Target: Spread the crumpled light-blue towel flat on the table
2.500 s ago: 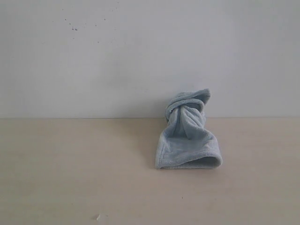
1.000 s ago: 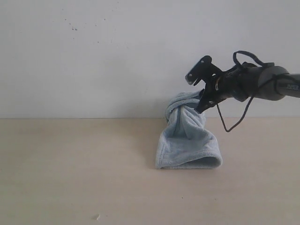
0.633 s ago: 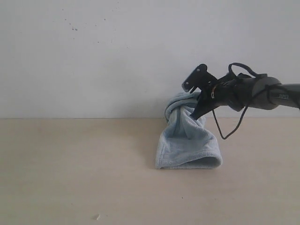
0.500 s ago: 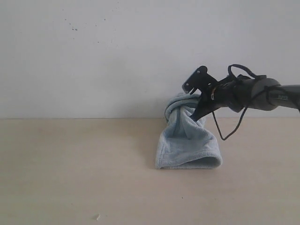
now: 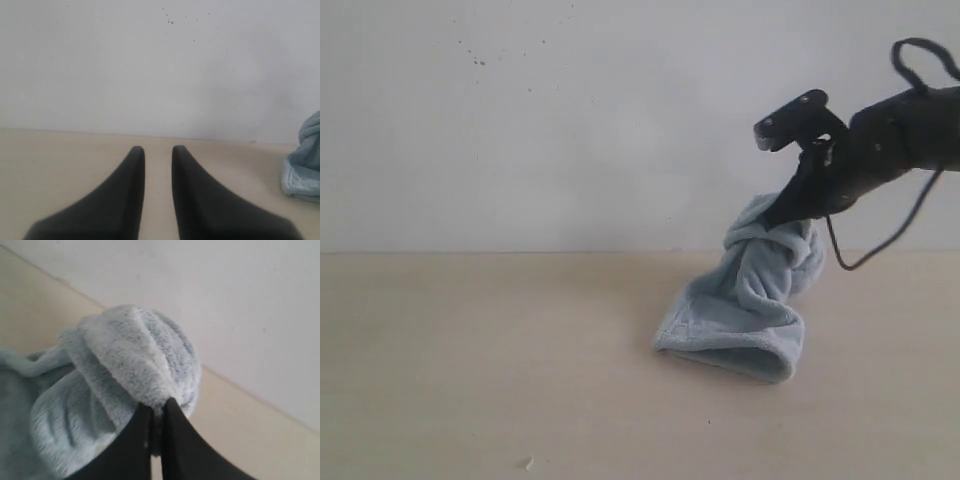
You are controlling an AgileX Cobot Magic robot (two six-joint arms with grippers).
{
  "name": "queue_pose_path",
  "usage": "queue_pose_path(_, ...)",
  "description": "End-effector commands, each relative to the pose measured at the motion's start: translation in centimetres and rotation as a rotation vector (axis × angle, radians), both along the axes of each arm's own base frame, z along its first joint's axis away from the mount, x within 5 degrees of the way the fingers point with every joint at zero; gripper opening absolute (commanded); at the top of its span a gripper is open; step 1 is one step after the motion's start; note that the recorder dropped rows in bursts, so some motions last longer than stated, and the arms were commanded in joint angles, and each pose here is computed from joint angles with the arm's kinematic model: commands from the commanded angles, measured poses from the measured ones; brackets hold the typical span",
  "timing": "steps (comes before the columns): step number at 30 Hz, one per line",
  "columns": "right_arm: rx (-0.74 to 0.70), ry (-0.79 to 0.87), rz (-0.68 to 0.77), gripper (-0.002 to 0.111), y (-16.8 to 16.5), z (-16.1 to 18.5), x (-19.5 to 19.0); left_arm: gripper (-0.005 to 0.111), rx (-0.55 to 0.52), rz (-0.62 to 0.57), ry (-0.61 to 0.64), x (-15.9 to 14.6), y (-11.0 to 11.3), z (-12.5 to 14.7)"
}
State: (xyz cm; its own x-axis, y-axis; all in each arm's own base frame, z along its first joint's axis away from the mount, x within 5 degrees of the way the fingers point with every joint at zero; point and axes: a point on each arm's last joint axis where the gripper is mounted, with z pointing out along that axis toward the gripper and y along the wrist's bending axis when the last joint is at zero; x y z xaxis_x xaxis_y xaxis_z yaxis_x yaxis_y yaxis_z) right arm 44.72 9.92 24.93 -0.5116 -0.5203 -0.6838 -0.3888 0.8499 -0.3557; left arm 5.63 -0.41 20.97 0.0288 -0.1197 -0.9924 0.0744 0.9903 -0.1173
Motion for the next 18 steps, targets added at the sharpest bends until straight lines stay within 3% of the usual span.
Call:
queue_pose_path(1, 0.15, 0.088, -0.049, 0.0, -1.1, 1.6, -7.8, 0.021, -0.008, -0.002, 0.003, 0.0, 0.0, -0.1)
queue_pose_path(5, 0.259, 0.254, -0.071, 0.0, -0.9, 0.5, -15.8, 0.021, -0.008, -0.002, 0.003, 0.0, 0.0, -0.1)
queue_pose_path(11, 0.288, 0.353, 0.063, 0.0, 0.5, -1.6, -25.6, 0.021, -0.008, -0.002, 0.003, 0.0, 0.0, -0.1)
queue_pose_path(18, 0.455, 0.176, 0.121, 0.0, -0.4, 3.2, -30.1, 0.021, -0.008, -0.002, 0.003, 0.0, 0.0, -0.1)
